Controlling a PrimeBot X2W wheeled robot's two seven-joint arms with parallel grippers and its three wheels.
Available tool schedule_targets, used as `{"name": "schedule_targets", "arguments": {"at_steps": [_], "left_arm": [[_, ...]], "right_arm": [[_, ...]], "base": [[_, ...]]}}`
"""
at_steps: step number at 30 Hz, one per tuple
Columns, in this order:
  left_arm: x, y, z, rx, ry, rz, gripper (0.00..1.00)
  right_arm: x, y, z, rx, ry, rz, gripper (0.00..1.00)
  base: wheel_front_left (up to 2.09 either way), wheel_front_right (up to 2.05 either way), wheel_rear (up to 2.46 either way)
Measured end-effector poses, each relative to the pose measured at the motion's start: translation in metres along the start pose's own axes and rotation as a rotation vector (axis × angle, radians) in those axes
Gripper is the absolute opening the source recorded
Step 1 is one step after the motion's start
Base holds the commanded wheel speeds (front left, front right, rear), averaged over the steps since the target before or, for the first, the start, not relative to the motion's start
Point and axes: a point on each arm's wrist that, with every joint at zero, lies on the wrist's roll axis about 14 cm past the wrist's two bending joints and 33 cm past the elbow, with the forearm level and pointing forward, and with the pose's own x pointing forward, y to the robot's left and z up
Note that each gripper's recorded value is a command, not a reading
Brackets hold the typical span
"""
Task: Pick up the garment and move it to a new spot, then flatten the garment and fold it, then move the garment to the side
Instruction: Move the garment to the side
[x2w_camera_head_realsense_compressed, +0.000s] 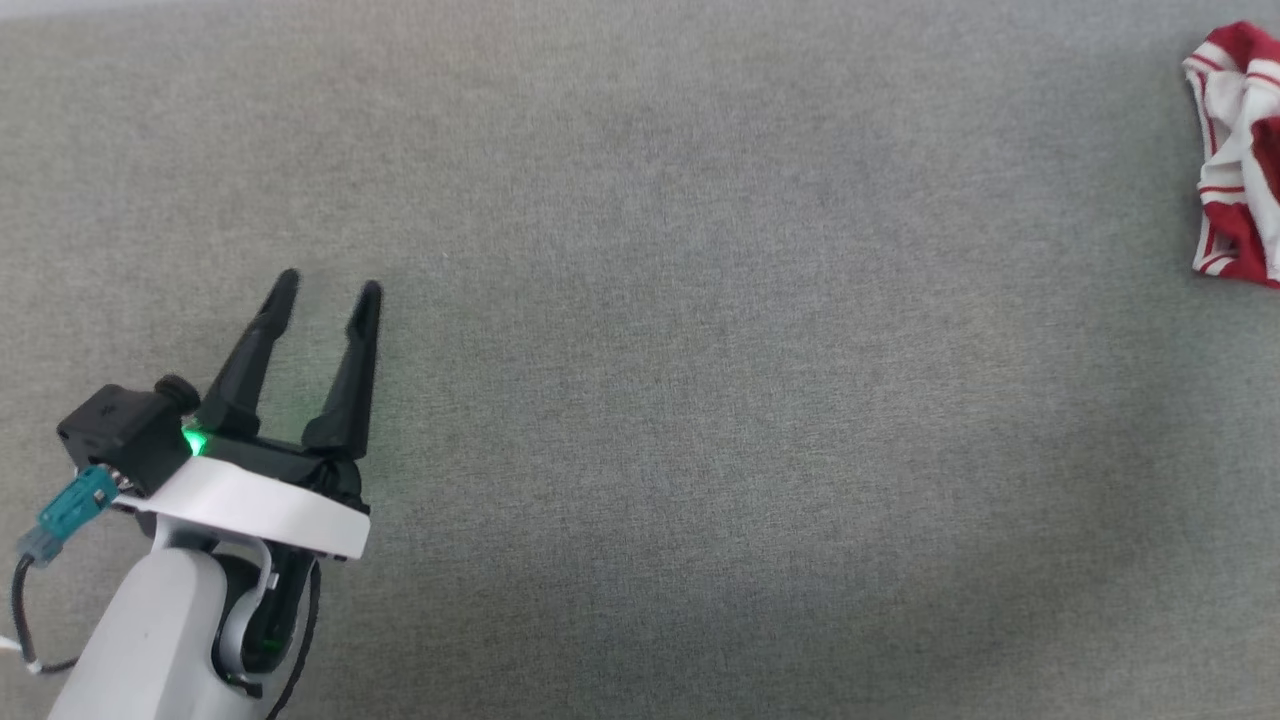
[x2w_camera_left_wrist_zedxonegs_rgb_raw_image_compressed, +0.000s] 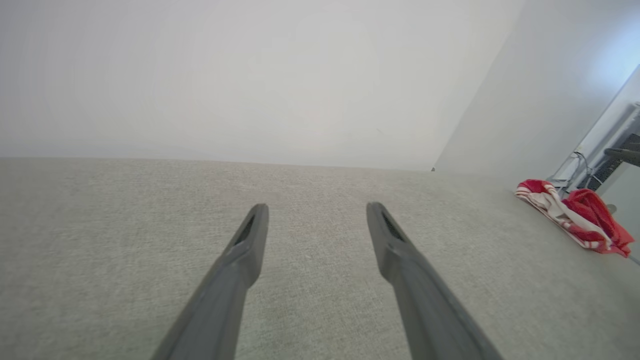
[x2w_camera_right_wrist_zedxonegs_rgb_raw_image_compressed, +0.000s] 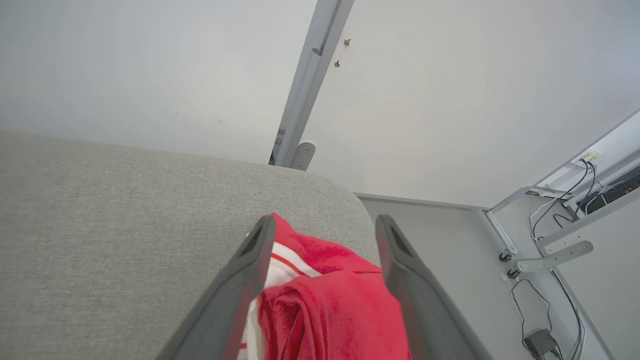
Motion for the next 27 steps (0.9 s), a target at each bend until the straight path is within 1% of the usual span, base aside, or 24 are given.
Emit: {"name": "schedule_targets", "arguments": {"at_steps": [5,10,12,15,20,27], "left_arm": [[-0.011,0.003,0.010,0.006,-0.018,0.026,1.00],[-0.025,0.011,0.020,0.031,-0.033,0.067,1.00],[-0.032,0.015,0.024,0.041,-0.041,0.087,1.00],[-0.042,0.021,0.030,0.042,-0.053,0.119,1.00],[-0.063,0.030,0.038,0.043,-0.075,0.172,1.00],[-0.095,0.045,0.049,0.050,-0.103,0.254,1.00]], "right_arm": [[-0.013,0.028,0.009,0.025,-0.073,0.065,1.00],[-0.026,0.054,0.015,0.096,-0.134,0.122,1.00],[-0.032,0.064,0.017,0.101,-0.156,0.148,1.00],[-0.042,0.078,0.016,0.139,-0.177,0.180,1.00],[-0.062,0.093,0.013,0.160,-0.215,0.227,1.00],[-0.090,0.107,0.009,0.231,-0.265,0.262,1.00]], "base": [[0.00,0.00,0.00],[0.00,0.00,0.00],[0.00,0.00,0.00],[0.00,0.00,0.00],[0.00,0.00,0.00],[0.00,0.00,0.00]]}}
